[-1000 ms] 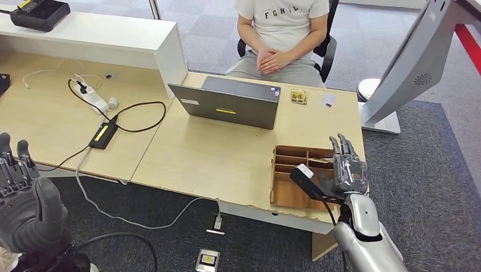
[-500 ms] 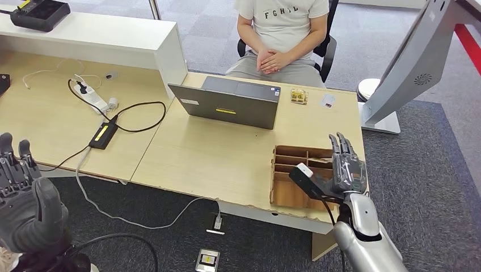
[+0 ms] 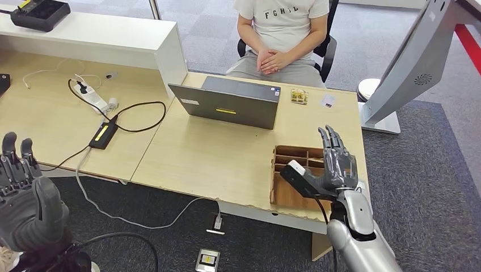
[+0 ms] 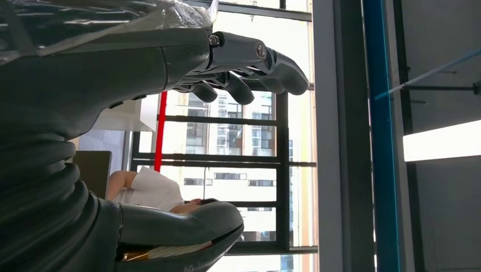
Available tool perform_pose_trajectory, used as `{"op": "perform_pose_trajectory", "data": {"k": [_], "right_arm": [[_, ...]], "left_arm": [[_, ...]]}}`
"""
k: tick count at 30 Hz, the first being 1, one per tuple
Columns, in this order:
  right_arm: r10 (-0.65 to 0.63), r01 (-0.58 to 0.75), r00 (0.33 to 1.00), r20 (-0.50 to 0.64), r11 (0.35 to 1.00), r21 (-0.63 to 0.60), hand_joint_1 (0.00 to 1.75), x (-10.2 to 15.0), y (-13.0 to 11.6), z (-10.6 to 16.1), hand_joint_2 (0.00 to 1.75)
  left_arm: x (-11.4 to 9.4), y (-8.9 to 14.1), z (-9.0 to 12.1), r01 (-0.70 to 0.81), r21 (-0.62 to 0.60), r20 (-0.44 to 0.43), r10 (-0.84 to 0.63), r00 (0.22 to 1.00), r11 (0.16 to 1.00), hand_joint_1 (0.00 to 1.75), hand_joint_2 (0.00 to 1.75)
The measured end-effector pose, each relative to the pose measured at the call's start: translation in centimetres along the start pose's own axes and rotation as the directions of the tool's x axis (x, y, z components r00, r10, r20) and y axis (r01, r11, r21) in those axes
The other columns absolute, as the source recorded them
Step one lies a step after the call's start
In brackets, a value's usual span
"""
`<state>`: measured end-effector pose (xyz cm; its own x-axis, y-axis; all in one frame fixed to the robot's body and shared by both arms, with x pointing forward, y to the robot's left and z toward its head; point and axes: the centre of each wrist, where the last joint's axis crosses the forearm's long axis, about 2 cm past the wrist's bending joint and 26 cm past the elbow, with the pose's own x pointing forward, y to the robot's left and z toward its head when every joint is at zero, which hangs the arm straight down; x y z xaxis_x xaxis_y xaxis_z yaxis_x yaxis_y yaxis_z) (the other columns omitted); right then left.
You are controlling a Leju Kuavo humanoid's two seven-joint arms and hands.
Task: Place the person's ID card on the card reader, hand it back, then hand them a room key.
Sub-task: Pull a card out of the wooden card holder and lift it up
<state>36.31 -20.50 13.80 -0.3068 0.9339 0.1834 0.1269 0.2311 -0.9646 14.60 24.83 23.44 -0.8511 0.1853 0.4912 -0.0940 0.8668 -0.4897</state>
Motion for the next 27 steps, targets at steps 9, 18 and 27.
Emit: {"op": "perform_pose_trajectory", "data": {"k": [9,18,27], "right_arm": [[0.007,-0.007,1.000,0.012,1.000,0.001,0.00,0.5,0.1,-0.1,1.75],[0.037,-0.037,0.999,-0.005,0.999,0.022,0.00,0.3,0.8,-0.1,1.75],[0.065,-0.064,0.997,-0.040,0.997,0.036,0.08,-0.6,1.4,0.0,1.75]], "left_arm": [[0.0,0.0,0.0,0.019,0.013,0.006,-0.019,1.000,1.000,0.33,1.75],[0.2,-0.1,-0.1,0.025,0.021,0.015,-0.025,1.000,0.999,0.33,1.75],[0.2,-0.1,-0.1,0.011,0.020,0.011,-0.011,1.000,1.000,0.33,1.75]]}}
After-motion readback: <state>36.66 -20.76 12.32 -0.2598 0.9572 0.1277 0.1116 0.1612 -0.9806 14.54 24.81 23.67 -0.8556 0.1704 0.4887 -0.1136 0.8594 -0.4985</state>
